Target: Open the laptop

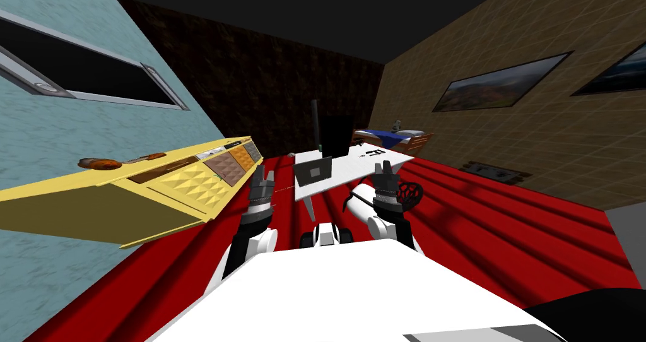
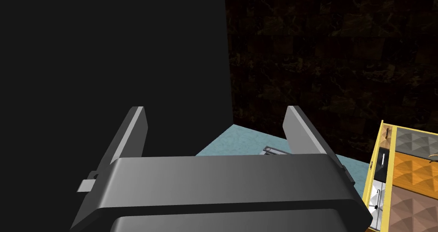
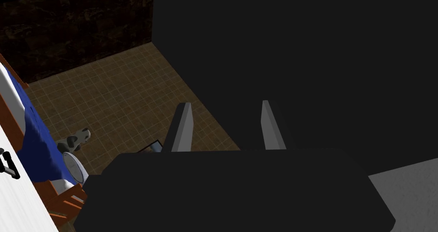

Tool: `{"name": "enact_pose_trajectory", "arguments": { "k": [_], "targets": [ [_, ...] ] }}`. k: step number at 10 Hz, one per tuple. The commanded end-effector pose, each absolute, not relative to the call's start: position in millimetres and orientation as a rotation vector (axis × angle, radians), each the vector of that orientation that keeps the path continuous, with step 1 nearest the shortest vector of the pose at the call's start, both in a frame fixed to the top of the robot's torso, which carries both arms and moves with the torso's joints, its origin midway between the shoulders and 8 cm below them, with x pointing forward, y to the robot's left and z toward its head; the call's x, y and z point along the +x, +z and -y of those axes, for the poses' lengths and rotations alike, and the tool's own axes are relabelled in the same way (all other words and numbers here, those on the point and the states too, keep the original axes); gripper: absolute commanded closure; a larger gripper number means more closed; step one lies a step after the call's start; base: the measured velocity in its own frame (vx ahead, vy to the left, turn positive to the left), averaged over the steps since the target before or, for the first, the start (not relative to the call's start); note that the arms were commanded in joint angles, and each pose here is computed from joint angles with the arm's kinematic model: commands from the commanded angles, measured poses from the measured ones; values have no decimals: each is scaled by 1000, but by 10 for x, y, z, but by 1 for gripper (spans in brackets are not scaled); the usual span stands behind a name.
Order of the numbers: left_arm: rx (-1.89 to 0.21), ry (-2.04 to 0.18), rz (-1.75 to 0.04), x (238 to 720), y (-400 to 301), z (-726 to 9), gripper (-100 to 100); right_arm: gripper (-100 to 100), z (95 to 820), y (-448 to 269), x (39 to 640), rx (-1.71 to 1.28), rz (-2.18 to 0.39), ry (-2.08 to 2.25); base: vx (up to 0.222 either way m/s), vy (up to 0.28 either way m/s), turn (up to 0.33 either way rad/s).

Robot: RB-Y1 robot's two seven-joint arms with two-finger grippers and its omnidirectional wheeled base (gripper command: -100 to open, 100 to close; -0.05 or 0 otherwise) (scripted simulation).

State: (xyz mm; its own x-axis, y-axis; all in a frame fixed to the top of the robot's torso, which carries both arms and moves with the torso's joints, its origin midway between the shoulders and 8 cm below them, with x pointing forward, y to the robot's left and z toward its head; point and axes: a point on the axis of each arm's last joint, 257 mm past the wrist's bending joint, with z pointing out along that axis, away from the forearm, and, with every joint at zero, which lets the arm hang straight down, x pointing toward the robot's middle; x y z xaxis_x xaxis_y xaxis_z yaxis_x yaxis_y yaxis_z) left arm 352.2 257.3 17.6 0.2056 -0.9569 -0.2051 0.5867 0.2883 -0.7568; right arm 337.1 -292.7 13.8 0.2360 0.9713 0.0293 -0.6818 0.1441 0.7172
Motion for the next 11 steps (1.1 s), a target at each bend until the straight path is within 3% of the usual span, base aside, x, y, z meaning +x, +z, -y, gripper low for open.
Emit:
{"name": "enact_pose_trajectory", "arguments": {
  "k": [1, 11],
  "targets": [
    [-573, -1167, -817, 3698, 32, -2530, -100, 0, 2927, 138, 3371, 695, -508, 1268, -47, -44, 65],
    [-620, -1139, -926, 4525, -389, -2626, -100, 0, 2927, 138, 3371, 695, -508, 1268, -86, -58, 88]
  ]
}}
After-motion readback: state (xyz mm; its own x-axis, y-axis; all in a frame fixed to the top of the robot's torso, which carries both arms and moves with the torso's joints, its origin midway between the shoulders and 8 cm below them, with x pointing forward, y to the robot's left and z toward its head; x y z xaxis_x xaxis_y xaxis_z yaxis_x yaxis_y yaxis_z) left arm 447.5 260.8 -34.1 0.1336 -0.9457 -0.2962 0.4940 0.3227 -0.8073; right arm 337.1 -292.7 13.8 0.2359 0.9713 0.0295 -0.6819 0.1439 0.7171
